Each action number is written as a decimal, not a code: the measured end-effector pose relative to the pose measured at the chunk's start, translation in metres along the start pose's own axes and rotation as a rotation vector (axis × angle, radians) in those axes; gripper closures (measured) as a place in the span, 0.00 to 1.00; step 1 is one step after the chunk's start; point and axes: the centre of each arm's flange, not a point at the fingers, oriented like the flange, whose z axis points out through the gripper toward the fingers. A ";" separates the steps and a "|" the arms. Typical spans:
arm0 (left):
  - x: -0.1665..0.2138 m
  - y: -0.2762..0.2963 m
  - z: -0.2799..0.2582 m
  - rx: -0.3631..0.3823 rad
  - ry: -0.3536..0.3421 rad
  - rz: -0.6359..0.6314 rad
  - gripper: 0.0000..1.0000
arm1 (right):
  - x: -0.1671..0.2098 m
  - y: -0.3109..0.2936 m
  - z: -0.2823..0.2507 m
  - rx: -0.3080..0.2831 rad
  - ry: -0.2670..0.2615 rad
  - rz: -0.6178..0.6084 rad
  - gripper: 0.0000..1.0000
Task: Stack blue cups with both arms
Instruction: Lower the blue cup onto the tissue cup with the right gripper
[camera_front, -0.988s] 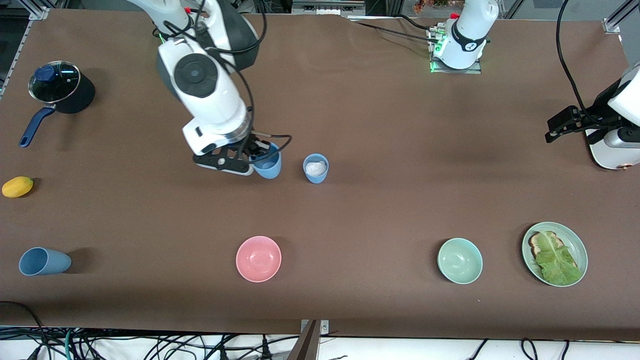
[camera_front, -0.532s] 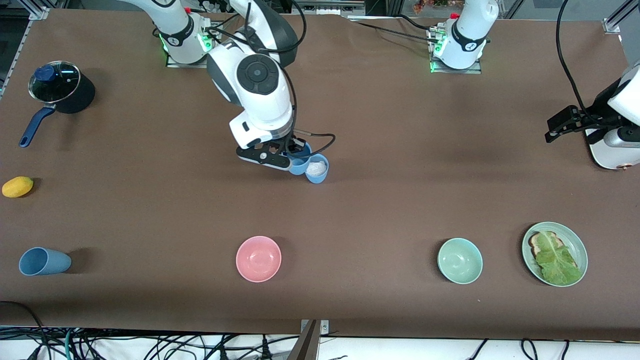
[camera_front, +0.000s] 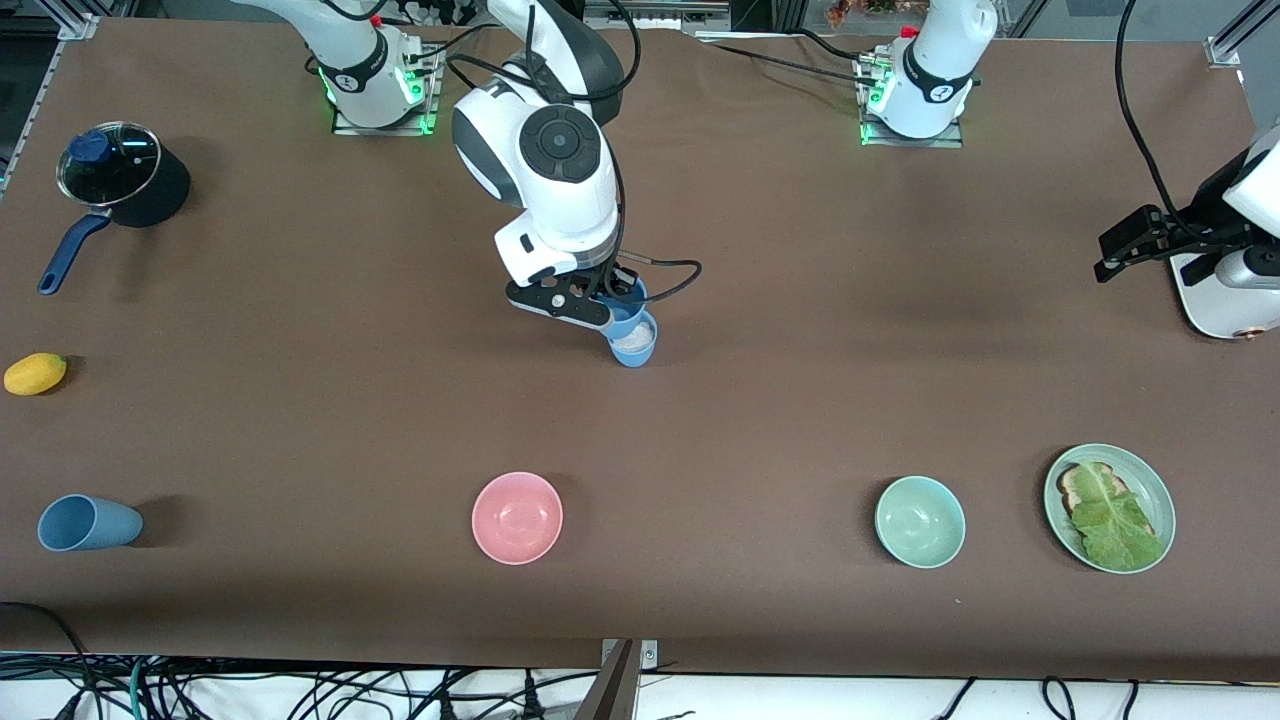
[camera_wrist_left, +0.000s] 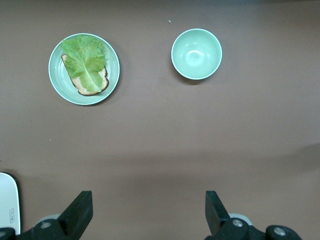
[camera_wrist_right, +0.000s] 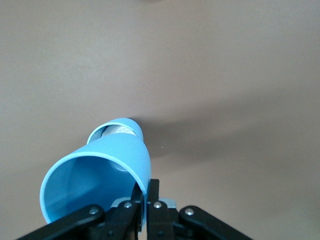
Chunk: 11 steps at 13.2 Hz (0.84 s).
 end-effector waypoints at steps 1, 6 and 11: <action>0.000 0.000 -0.001 0.000 0.001 0.001 0.00 | -0.001 -0.003 0.003 -0.002 0.000 0.004 0.95; -0.001 0.005 -0.005 -0.001 -0.002 0.006 0.00 | -0.002 -0.015 0.019 -0.018 0.010 0.004 0.95; -0.001 0.013 -0.013 -0.001 0.006 -0.017 0.00 | 0.000 -0.017 0.023 -0.014 0.010 0.005 0.95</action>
